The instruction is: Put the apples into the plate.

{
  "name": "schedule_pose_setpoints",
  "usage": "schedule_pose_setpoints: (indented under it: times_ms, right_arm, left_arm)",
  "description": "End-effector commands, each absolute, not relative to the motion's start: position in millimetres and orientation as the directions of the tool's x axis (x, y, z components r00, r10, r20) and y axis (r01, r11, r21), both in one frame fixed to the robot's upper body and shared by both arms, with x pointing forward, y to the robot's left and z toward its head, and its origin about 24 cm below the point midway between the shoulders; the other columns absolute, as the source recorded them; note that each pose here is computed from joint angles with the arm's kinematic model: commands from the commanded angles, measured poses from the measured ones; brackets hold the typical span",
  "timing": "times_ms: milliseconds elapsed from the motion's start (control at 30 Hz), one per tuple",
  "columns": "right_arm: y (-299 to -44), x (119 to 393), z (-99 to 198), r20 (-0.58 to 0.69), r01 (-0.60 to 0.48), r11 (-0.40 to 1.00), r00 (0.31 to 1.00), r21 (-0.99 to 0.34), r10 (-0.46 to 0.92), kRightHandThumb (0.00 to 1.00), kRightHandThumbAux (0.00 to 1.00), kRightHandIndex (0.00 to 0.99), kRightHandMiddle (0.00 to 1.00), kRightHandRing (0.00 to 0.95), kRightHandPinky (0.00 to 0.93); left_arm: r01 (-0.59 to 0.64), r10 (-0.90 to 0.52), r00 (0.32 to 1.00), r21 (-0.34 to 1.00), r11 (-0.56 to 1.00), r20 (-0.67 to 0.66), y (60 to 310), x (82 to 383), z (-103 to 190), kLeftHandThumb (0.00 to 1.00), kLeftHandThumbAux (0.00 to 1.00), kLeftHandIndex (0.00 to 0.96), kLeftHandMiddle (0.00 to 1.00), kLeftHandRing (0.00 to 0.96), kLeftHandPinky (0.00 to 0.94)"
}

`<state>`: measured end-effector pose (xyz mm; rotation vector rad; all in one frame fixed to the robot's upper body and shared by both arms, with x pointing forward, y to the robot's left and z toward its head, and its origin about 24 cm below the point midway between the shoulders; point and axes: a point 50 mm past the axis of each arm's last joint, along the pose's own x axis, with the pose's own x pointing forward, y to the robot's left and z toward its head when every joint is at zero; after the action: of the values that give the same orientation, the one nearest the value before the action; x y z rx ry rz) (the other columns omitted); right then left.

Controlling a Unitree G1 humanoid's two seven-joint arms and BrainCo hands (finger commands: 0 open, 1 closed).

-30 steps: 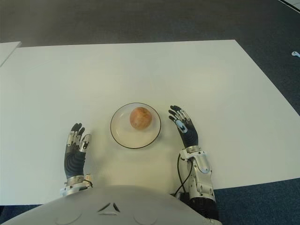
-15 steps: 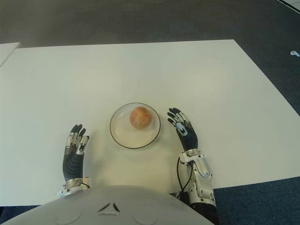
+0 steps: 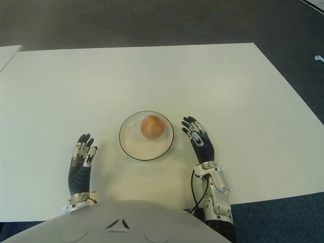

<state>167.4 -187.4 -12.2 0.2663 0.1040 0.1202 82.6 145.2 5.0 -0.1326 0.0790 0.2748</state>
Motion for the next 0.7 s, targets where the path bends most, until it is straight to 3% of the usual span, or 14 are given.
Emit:
schedule_pose_setpoints:
  times_ms: [33,267,700]
  right_arm:
    - [-184.7,157.2,-24.9,-0.175,-0.076,0.954,0.976,0.29,0.131,0.165,0.486,0.147,0.166,0.118,0.126]
    - [-180.5,155.6,-24.0,-0.173,-0.057,0.955,0.979,0.291,0.111,0.146,0.49,0.108,0.087,0.036,0.023]
    - [-167.7,149.2,-16.2,-0.171,-0.046,0.968,0.981,0.246,0.091,0.13,0.51,0.017,0.001,0.0,0.0]
  left_arm:
    - [-0.22,0.209,0.972,-0.094,0.971,-0.111,141.1,81.2,4.1,0.159,0.432,0.043,0.0,0.0,0.0]
    - [-0.133,0.126,0.986,-0.066,0.989,-0.11,141.9,86.3,9.4,0.122,0.397,0.02,0.0,0.0,0.0]
    - [-0.137,0.121,0.979,-0.094,0.986,-0.162,157.1,102.4,-6.2,0.106,0.426,0.02,0.001,0.0,0.0]
